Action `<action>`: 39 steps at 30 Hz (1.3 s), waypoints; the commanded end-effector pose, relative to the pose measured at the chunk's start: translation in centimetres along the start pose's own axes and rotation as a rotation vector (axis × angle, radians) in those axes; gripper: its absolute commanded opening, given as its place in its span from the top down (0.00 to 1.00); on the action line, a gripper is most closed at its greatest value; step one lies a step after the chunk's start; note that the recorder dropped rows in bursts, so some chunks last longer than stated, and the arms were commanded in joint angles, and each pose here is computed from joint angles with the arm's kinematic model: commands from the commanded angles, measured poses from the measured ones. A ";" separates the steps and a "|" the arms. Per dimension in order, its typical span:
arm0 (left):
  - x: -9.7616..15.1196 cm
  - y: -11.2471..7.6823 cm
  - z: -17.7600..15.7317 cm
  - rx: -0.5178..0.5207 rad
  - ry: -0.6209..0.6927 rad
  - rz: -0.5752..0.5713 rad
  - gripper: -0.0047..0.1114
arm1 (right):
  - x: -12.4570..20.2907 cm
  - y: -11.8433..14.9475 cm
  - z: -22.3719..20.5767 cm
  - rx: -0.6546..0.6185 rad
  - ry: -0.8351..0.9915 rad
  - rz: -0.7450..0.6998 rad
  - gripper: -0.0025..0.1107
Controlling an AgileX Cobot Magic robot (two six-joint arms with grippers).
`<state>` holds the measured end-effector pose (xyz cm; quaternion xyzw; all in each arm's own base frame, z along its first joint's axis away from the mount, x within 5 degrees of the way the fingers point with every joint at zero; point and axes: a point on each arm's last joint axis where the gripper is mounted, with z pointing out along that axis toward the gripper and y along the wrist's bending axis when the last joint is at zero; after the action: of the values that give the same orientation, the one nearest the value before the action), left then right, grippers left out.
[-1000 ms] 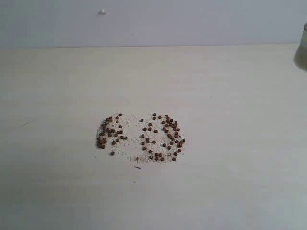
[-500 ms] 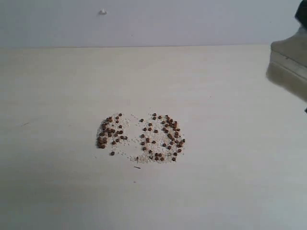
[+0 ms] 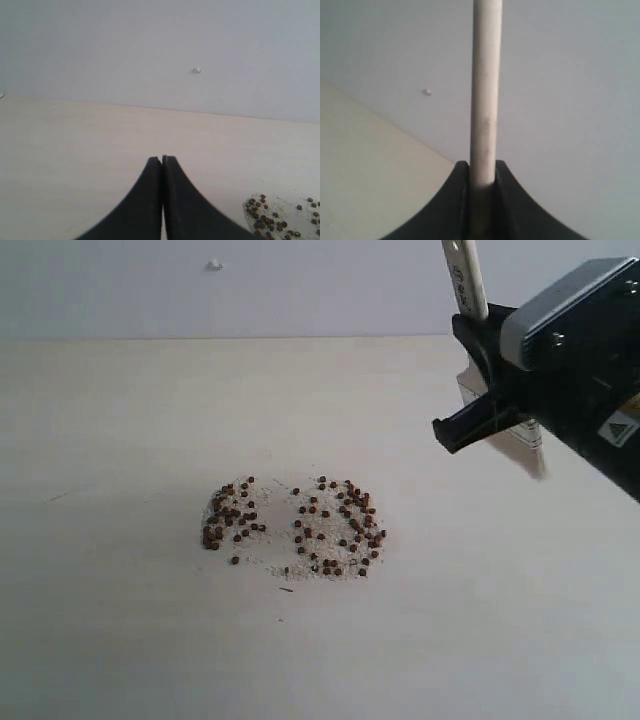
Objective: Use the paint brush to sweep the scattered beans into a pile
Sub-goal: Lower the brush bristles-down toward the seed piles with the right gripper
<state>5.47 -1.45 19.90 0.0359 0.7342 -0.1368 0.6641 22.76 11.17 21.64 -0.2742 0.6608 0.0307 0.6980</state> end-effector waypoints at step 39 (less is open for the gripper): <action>0.1 0.0 0.0 0.000 -0.005 -0.003 0.96 | 8.0 7.3 9.8 0.118 0.075 0.158 0.98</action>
<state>5.47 -1.45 19.90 0.0359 0.7342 -0.1368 0.6641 29.62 18.61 11.19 -0.1797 0.7160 0.0274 0.6740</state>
